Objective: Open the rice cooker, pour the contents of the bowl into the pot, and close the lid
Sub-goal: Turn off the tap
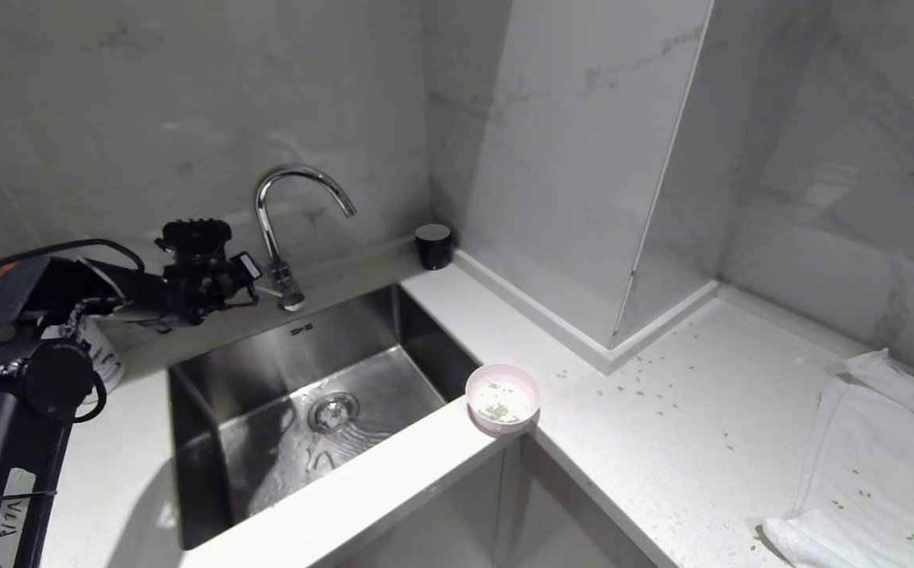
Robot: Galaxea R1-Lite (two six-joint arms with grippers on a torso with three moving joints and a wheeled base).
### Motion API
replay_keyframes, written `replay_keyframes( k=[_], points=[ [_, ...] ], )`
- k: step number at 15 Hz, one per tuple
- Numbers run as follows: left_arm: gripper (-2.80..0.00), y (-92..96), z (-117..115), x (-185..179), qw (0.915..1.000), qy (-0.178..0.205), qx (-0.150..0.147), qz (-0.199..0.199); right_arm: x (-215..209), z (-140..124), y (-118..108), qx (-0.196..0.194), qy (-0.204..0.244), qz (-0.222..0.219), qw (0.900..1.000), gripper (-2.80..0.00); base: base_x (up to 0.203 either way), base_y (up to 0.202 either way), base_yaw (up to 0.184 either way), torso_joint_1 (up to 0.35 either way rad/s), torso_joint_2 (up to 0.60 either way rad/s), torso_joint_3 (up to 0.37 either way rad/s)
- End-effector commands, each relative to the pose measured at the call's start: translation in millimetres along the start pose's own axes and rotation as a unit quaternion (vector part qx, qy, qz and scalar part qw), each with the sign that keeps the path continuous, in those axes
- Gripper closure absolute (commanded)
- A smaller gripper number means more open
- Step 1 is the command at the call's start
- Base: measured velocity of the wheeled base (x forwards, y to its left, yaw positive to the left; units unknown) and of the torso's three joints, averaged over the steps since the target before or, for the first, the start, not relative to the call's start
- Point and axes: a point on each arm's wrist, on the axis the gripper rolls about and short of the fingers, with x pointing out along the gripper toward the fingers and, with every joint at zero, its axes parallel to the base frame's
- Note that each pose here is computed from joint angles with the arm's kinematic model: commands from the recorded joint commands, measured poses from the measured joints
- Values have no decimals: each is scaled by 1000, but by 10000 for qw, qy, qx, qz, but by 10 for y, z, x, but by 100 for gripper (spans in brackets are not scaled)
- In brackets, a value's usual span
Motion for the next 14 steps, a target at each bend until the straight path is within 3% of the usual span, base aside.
replay_keyframes(
  k=[1,5,8,12,14],
  points=[
    [0,-241,288,-518,9996,-70,-17,-285,0,-1,0,-1,3,0,10000,0,0,0,0,0,0,0],
    [0,-458,195,-1260,9957,439,192,-797,1,-3,0,-1,10,1,10000,0,0,0,0,0,0,0],
    [0,-497,259,-1834,9911,495,271,-1206,1,0,0,-1,6,0,10000,0,0,0,0,0,0,0],
    [0,-350,501,-2844,9794,161,484,-1955,1,0,0,-1,6,1,10000,0,0,0,0,0,0,0],
    [0,-134,500,-3327,9714,-101,963,-2170,1,0,0,-1,6,0,10000,0,0,0,0,0,0,0]
  ],
)
